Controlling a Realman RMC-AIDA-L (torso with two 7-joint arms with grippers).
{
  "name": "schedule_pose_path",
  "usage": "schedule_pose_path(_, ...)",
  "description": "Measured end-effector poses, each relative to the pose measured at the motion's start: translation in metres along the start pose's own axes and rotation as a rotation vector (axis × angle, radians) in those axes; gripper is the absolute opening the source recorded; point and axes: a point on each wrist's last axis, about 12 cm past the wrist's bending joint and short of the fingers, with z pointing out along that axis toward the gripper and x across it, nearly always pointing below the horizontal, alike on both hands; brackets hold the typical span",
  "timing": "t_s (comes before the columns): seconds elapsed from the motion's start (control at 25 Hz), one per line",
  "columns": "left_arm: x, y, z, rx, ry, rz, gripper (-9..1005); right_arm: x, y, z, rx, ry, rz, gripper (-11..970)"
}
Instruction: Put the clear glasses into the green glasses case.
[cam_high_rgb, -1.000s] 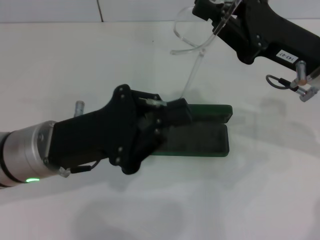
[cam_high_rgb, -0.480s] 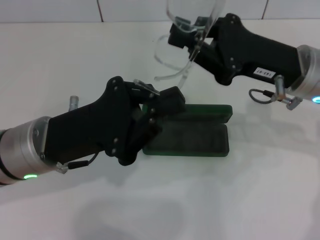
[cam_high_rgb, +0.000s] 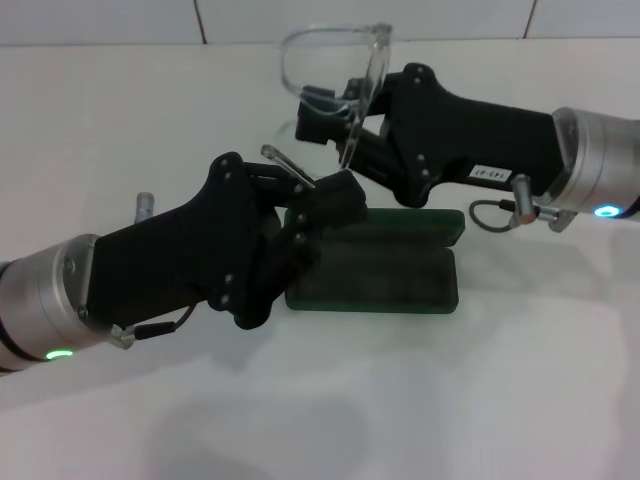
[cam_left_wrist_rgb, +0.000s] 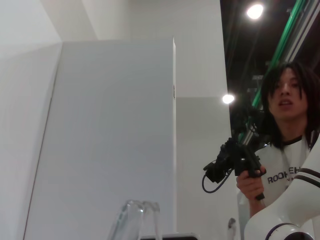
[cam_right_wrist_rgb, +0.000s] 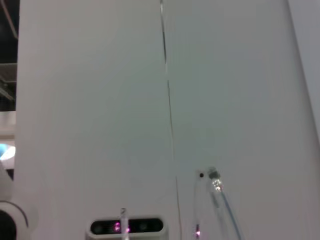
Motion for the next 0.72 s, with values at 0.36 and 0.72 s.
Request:
schedule_pose_path(0.36, 0.001, -0.003, -0.003, -0.012, 0.0, -0.004, 51, 0.001, 0.002, -0.008, 0.045, -0.031, 0.002, 117)
schedule_pose_path(0.72, 0.002, -0.004, -0.004, -0.011, 0.0, -0.008, 51, 0.002, 0.003, -0.01, 0.051, -0.031, 0.007, 117)
